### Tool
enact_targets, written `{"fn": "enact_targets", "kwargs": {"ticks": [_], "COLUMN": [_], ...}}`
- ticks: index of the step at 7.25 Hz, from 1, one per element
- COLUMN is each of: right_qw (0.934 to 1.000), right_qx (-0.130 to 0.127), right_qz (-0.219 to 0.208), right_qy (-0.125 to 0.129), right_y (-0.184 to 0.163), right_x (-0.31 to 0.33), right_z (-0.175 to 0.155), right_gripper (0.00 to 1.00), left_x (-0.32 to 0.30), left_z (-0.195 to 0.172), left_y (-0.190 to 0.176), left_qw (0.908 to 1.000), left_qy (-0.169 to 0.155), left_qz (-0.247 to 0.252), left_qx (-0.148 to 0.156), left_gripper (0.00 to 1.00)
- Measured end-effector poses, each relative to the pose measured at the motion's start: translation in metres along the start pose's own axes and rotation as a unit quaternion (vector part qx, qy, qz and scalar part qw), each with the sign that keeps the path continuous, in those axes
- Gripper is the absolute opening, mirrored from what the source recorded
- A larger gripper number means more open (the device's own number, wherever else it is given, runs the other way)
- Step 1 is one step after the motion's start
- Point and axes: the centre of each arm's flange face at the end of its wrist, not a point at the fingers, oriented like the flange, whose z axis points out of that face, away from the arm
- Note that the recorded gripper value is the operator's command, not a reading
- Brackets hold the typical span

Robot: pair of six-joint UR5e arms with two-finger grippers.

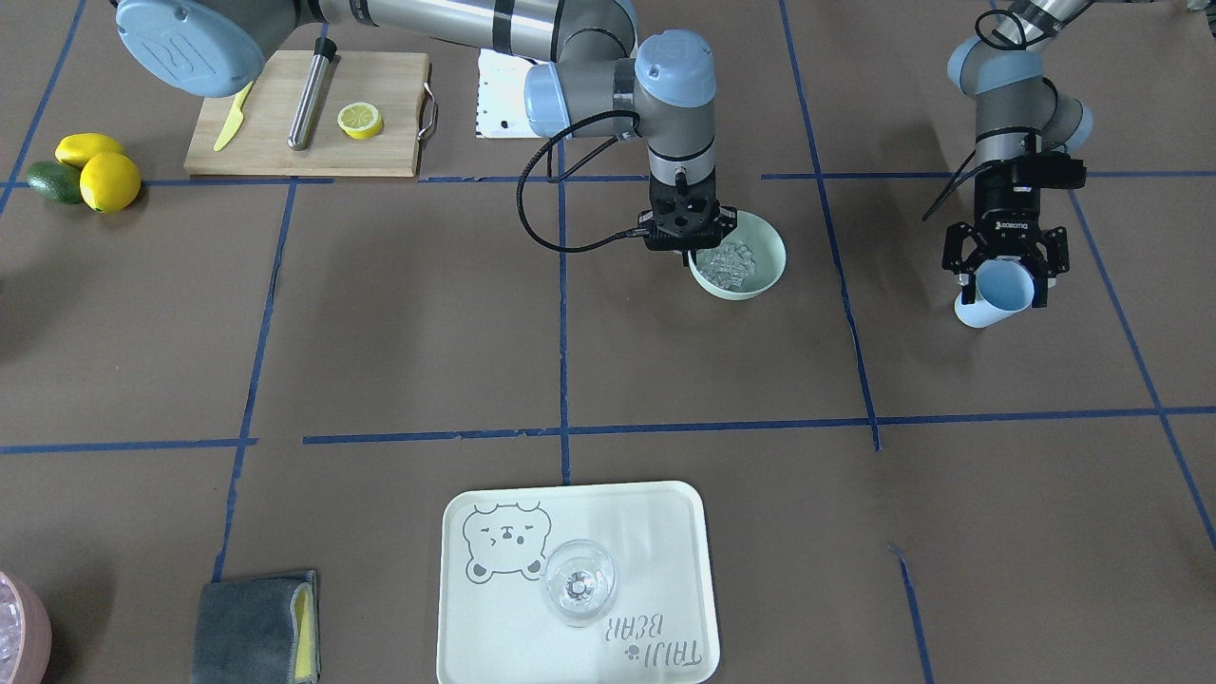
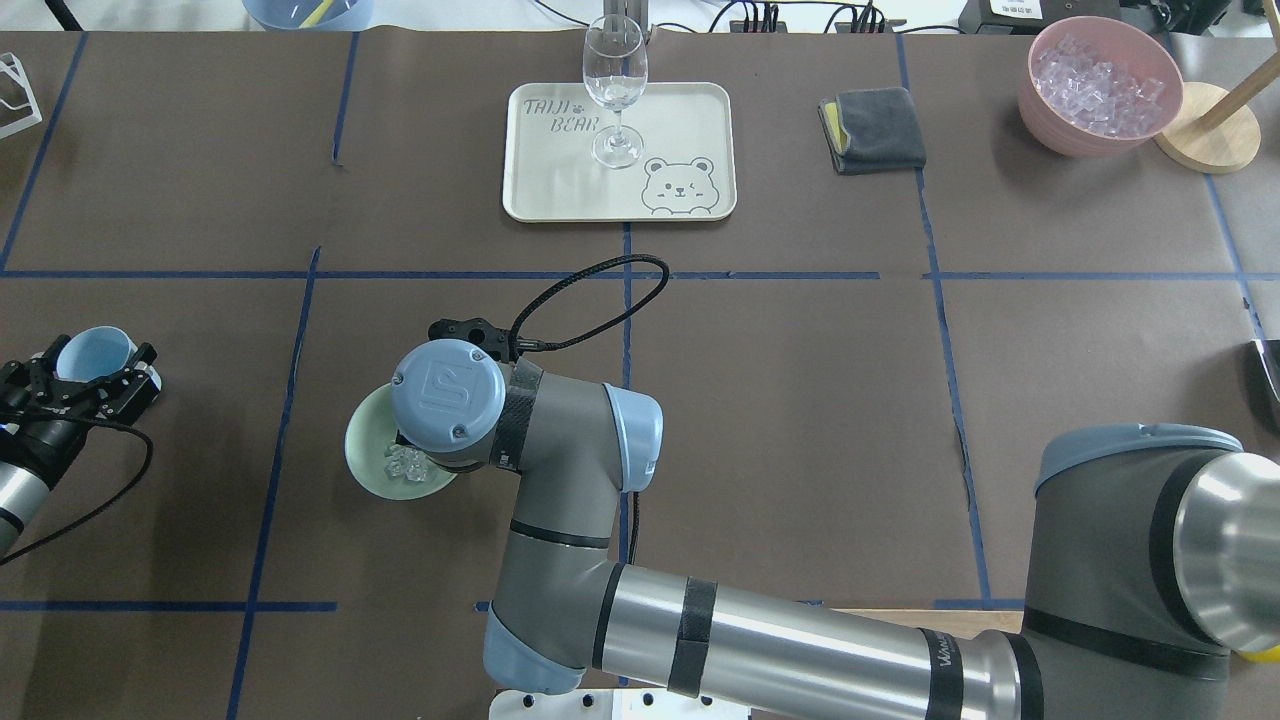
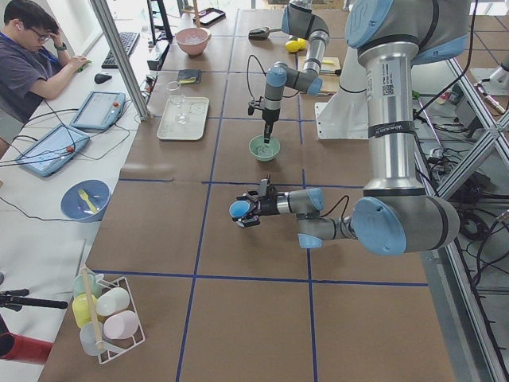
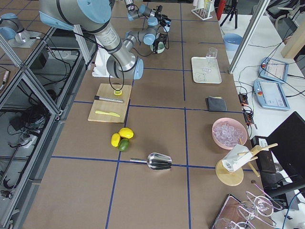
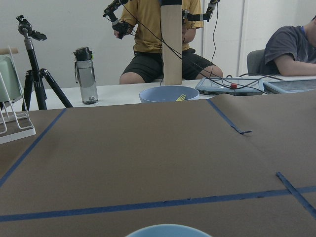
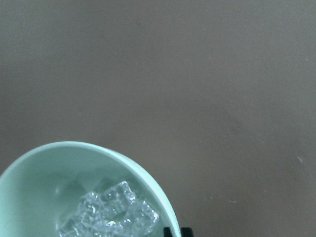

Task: Pour ice into bowl

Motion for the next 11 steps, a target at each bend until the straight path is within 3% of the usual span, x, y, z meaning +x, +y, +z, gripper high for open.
{"fn": "enact_targets", "kwargs": {"ticks": [4, 7, 9, 11], "right_qw": [0.9998, 0.9994, 0.9991, 0.9993], "right_qx": [-0.003, 0.006, 0.023, 0.033], "right_qz": [0.0, 0.014, 0.024, -0.001], "right_qy": [-0.02, -0.03, -0.027, -0.016], "right_y": [-0.002, -0.037, -0.071, -0.109], "right_x": [-0.006, 0.002, 0.055, 0.139], "right_z": [-0.021, -0.076, -0.109, -0.131], "right_gripper": [0.0, 0.0, 0.0, 0.0], "left_x": [-0.016, -0.034, -0.044, -0.055], "left_z": [-0.014, -0.01, 0.003, 0.021], "left_y": [-0.03, -0.07, -0.094, -0.133], "left_qw": [0.9998, 0.9984, 0.9952, 0.9877], "left_qy": [0.007, 0.011, -0.005, -0.024], "left_qz": [0.018, 0.044, 0.071, 0.115], "left_qx": [-0.01, -0.035, -0.067, -0.104], "left_gripper": [1.0, 1.0, 1.0, 1.0]}}
